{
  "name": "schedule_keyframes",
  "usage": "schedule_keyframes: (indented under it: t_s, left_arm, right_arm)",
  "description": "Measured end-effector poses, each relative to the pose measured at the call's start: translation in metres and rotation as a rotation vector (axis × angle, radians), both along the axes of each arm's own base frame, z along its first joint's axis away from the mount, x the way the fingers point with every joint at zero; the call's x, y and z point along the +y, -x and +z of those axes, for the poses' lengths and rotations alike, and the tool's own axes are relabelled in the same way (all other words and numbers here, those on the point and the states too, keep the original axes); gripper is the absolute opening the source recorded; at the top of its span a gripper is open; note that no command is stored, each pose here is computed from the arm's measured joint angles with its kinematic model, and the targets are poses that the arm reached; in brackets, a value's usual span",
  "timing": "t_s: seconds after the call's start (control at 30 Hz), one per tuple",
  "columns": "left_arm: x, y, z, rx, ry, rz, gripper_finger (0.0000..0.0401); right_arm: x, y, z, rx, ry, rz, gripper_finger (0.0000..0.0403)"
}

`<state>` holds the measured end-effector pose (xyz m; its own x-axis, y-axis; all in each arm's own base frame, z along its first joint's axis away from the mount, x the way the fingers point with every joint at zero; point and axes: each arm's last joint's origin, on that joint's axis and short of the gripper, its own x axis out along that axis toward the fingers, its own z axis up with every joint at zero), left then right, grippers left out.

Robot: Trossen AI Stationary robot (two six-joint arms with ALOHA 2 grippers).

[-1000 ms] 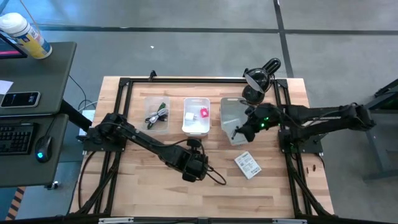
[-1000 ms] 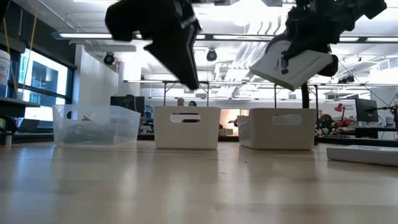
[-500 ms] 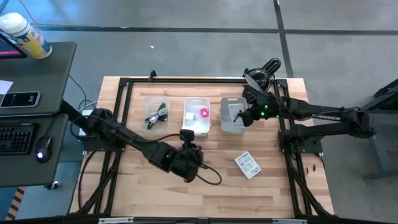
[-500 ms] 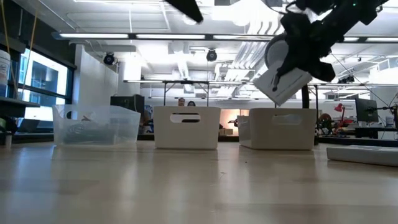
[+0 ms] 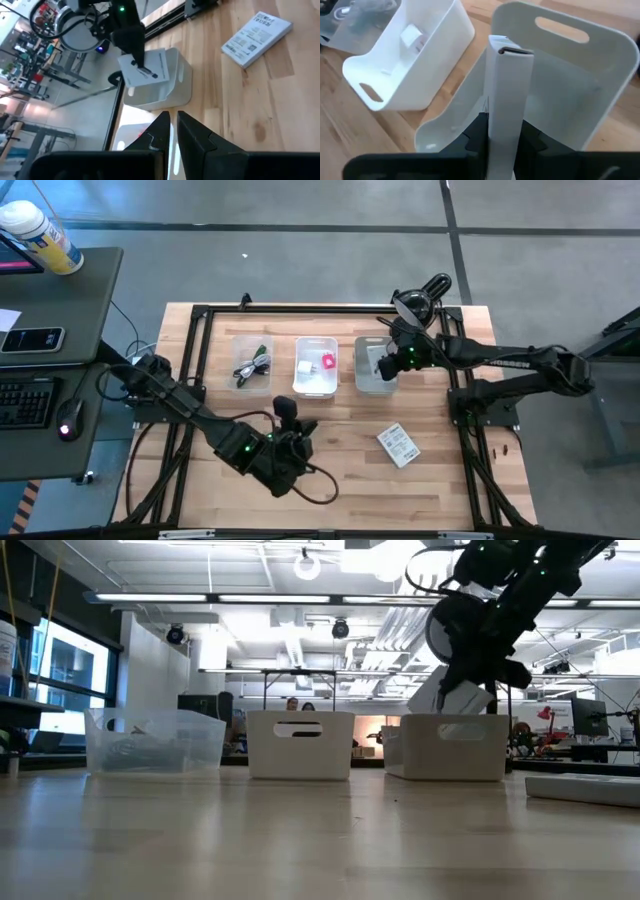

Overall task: Pick and place items into bin
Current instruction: Put the left card reader into the gray bin

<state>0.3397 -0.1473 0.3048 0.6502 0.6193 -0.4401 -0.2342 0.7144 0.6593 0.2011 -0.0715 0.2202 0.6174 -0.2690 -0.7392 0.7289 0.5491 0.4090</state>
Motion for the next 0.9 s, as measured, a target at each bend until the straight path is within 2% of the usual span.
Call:
schedule_keyframes:
  t_s: [0.2,0.37,0.9]
  left_arm:
    - [-0.001,0.000,0.000,0.003,0.014,-0.009,0.0023]
    - [-0.001,0.000,0.000,0.003,0.013,-0.009,0.0024]
    - [-0.001,0.000,-0.001,0.007,0.010,-0.010,0.0024]
  right_arm:
    - [-0.002,-0.007,-0.008,0.022,-0.007,0.014,0.0050]
    - [-0.003,-0.010,-0.013,0.043,-0.023,0.023,0.0067]
    - [-0.003,-0.012,-0.012,0.023,-0.005,0.027,0.0079]
